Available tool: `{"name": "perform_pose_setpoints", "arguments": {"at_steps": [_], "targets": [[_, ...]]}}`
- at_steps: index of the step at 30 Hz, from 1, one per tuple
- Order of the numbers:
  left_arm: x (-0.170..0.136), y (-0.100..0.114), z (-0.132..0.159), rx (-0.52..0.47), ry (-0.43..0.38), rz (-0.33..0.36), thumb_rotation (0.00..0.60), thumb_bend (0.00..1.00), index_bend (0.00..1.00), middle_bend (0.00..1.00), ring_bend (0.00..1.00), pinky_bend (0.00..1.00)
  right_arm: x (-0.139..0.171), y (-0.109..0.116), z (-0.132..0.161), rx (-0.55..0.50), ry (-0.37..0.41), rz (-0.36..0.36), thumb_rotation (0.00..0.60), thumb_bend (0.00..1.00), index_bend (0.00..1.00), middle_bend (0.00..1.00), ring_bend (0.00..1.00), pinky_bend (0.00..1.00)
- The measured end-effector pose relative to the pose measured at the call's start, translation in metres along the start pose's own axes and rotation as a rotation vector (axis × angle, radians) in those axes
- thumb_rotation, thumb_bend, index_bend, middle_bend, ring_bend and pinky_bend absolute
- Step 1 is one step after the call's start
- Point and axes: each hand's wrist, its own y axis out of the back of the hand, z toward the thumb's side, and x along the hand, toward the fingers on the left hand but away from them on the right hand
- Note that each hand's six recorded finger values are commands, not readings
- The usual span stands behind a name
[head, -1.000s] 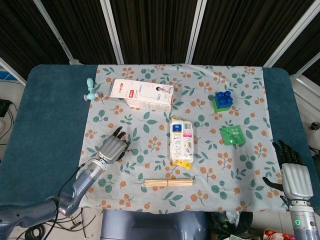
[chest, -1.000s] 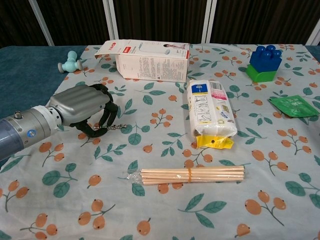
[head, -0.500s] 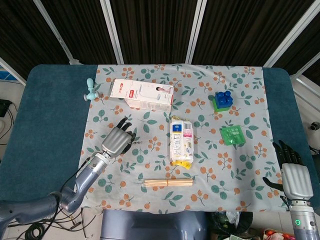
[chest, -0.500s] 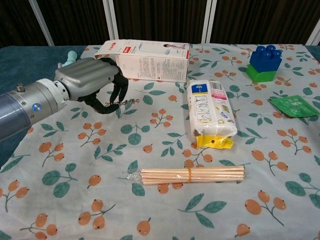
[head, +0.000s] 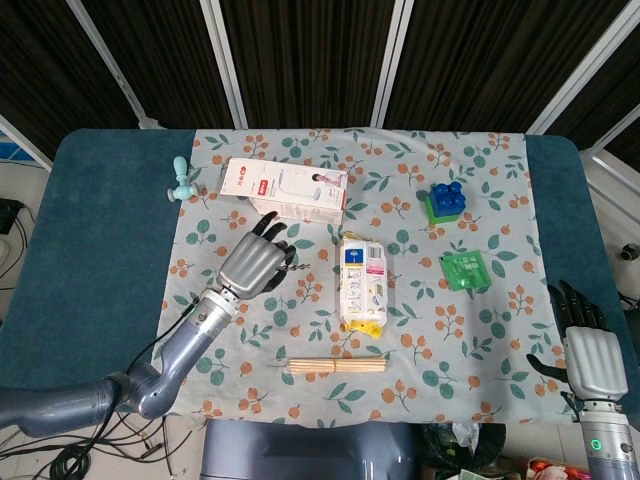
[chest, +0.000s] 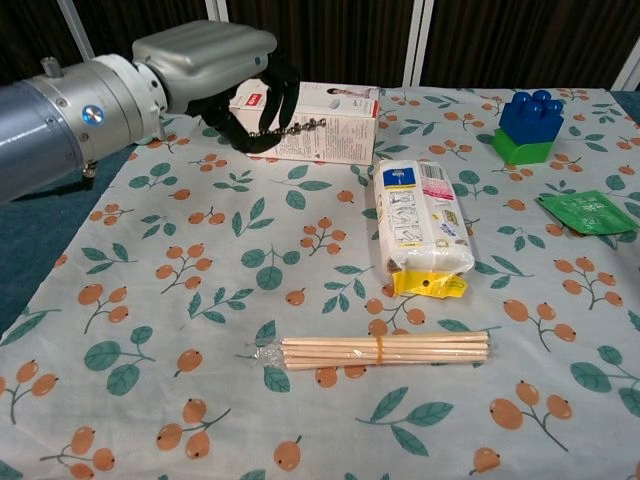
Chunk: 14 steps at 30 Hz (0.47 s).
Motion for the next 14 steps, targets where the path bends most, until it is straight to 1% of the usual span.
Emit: {"name": "perform_pose_setpoints", "arguments": {"at_steps": [3,7,9,14], "targets": [[0.003,0.018,0.005,-0.013,-0.003,0.026,0.600,0.40,0.54,0.58,0.18,0.10,0.000,0.000,0.000,0.000,-0.001,0.001,0.600,0.00,0.01,0.01,0.10,0.14],[0.003,0.037,0.008,-0.021,-0.008,0.054,0.600,0.40,0.54,0.58,0.18,0.10,0.000,0.000,0.000,0.000,-0.002,0.002,0.600,0.00,0.01,0.01,0.10,0.14],[0.002,0.043,0.008,-0.012,-0.010,0.057,0.600,0.40,0.54,0.58,0.18,0.10,0.000,0.000,0.000,0.000,-0.001,0.002,0.600,0.00,0.01,0.01,0.10,0.14],[0.000,0.047,0.009,0.014,-0.014,0.051,0.600,0.40,0.54,0.58,0.18,0.10,0.000,0.000,0.000,0.001,-0.002,0.001,0.600,0.00,0.01,0.01,0.10,0.14]]}}
